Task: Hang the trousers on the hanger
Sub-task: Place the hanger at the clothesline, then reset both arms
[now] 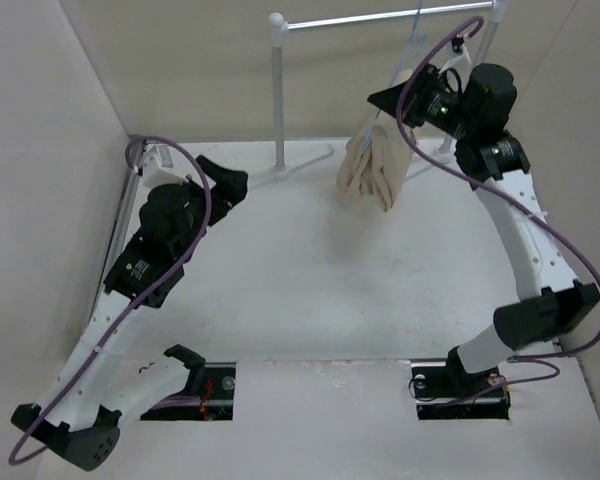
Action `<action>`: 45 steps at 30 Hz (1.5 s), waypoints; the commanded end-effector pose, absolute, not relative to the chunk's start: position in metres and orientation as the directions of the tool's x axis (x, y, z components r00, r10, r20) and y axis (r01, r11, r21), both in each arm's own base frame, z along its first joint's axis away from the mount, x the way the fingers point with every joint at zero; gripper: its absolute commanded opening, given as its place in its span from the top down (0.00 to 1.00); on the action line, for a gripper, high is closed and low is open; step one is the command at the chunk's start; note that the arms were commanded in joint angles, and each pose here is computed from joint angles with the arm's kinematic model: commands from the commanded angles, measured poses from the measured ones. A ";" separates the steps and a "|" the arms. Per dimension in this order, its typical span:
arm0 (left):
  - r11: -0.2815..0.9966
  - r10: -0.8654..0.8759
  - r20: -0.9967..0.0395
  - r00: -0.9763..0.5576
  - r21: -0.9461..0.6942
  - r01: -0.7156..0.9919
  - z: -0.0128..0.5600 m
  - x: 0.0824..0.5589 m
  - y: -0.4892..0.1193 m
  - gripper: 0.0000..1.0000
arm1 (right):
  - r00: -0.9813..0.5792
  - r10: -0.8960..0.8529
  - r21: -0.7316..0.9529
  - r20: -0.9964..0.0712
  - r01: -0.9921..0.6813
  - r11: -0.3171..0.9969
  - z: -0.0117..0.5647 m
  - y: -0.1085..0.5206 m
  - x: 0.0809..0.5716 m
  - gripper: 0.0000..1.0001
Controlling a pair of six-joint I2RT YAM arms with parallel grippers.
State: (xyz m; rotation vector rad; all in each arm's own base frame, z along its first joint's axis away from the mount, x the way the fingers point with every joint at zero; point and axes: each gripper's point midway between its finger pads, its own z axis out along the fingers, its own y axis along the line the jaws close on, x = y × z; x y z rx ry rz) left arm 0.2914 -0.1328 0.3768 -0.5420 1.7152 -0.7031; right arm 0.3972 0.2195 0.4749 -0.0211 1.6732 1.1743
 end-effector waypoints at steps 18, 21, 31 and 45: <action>0.680 -0.730 -0.543 -0.414 -0.637 -0.364 0.184 0.264 -0.066 0.00 | -0.401 0.520 0.655 -0.755 -0.428 0.623 0.446 0.125 0.544 0.96; 0.682 -0.728 -0.543 -0.420 -0.638 -0.357 0.183 0.268 -0.069 0.00 | -0.415 0.519 0.663 -0.747 -0.408 0.628 0.434 0.125 0.547 0.96; 0.683 -0.728 -0.543 -0.418 -0.631 -0.369 0.182 0.274 -0.069 0.00 | -0.405 0.527 0.662 -0.747 -0.380 0.646 0.427 0.121 0.547 0.73; 0.679 -0.724 -0.556 -0.408 -0.677 -0.284 0.218 0.299 -0.089 0.00 | -0.283 0.540 0.609 -0.793 -0.334 0.719 0.461 0.088 0.500 0.00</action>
